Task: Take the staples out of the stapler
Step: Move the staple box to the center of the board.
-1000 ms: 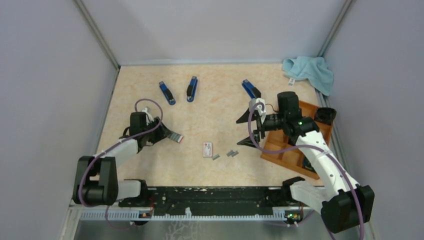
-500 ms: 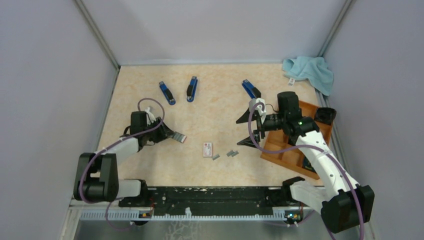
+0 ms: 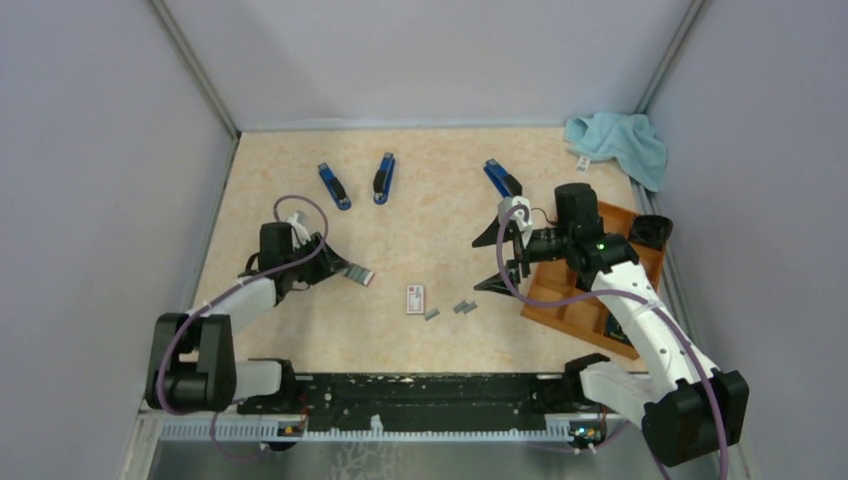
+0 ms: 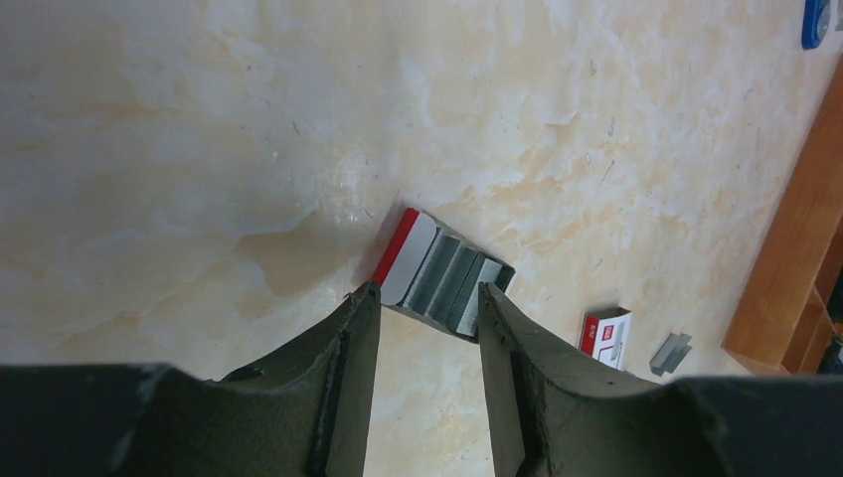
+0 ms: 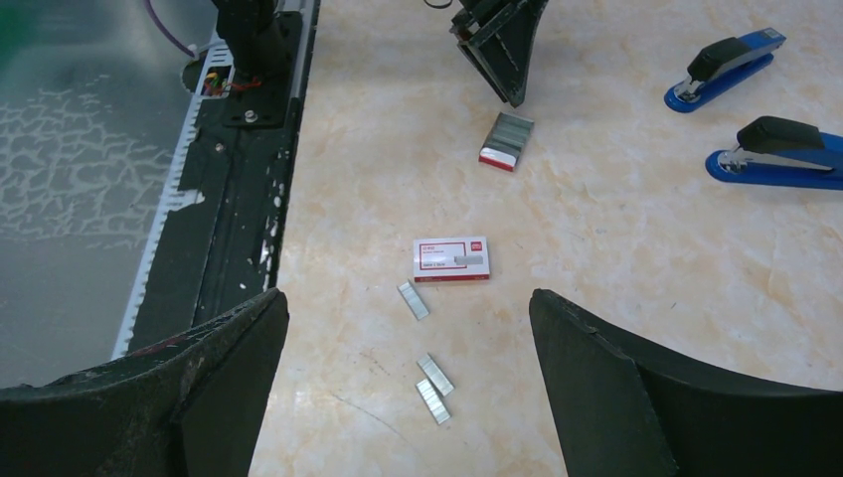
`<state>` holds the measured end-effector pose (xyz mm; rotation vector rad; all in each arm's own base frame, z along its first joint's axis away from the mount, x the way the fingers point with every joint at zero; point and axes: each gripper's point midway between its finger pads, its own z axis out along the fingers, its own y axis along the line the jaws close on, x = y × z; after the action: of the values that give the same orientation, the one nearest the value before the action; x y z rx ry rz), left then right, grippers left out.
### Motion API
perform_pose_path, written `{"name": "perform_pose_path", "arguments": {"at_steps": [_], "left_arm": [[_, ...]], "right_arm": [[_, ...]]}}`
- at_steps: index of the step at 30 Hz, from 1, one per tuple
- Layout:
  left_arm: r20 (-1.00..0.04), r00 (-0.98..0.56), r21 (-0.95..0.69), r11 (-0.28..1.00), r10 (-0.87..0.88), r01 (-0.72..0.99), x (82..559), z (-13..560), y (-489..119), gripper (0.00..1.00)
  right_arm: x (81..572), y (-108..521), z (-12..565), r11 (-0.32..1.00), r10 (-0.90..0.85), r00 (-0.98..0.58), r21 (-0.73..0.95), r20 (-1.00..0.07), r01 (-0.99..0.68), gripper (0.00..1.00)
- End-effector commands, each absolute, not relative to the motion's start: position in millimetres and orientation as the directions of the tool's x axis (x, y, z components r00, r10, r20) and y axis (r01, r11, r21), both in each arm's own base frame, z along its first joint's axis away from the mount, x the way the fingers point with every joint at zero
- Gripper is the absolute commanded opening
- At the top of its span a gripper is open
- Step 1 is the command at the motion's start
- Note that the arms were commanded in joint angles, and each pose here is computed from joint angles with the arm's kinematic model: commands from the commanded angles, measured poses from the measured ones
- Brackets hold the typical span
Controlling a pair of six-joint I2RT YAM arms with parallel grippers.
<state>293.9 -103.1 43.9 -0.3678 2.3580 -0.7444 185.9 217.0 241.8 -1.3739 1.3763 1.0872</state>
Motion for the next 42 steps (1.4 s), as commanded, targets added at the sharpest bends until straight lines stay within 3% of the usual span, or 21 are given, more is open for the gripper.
{"name": "perform_pose_path", "arguments": {"at_steps": [1, 16, 42], "left_arm": [[-0.602, -0.673, -0.533, 0.844, -0.429, -0.061, 307.4, 69.8, -86.3, 0.48], [-0.542, -0.741, -0.543, 0.838, -0.396, -0.051, 320.6, 51.7, -95.4, 0.49], [-0.448, -0.81, -0.622, 0.782, -0.378, -0.021, 289.8, 34.9, -125.1, 0.48]], "right_arm": [[183.1, 221.2, 262.9, -0.032, -0.181, 0.081, -0.076, -0.98, -0.997, 0.92], [182.0, 221.1, 263.5, -0.033, -0.179, 0.082, -0.077, -0.98, -0.996, 0.92], [181.4, 221.6, 264.1, -0.037, -0.177, 0.082, -0.076, -0.981, -0.996, 0.92]]}}
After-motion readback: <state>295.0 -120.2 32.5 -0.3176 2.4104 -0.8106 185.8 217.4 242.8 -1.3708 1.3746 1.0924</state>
